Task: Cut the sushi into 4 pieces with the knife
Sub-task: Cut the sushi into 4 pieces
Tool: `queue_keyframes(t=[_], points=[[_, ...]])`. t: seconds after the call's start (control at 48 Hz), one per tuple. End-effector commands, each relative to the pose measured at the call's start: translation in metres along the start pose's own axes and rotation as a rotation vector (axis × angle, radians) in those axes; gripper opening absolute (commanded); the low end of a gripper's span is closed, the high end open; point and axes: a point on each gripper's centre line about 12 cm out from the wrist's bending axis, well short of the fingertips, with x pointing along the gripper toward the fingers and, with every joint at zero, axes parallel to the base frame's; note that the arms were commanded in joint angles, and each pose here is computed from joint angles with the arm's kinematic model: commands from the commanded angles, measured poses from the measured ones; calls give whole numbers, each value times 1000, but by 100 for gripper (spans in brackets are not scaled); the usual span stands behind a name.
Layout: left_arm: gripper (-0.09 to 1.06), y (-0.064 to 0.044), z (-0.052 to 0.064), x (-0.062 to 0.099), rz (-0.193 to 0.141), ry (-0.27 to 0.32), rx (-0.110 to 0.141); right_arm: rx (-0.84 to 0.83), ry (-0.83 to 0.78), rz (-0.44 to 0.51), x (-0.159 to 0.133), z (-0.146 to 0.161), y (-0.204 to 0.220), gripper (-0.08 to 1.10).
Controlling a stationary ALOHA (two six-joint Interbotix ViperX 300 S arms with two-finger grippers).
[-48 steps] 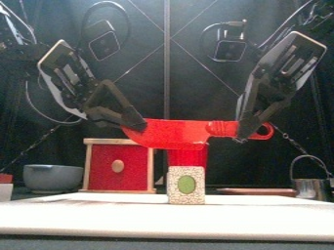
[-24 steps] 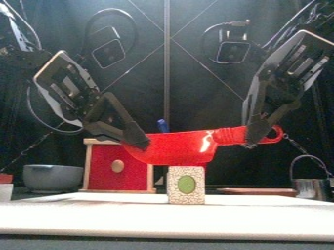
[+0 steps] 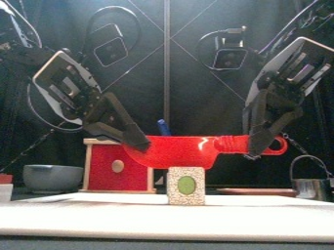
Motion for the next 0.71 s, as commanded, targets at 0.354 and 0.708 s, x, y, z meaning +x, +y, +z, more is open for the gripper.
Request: queue_keyframes(t=[0.354,0.708], points=[[19,5,-49,24,52,154,-47,-8,95,-17,33,-15,-1,14],[19,-16,-44,26,26,141,-64,-4,95,12,36,-13,14,14]])
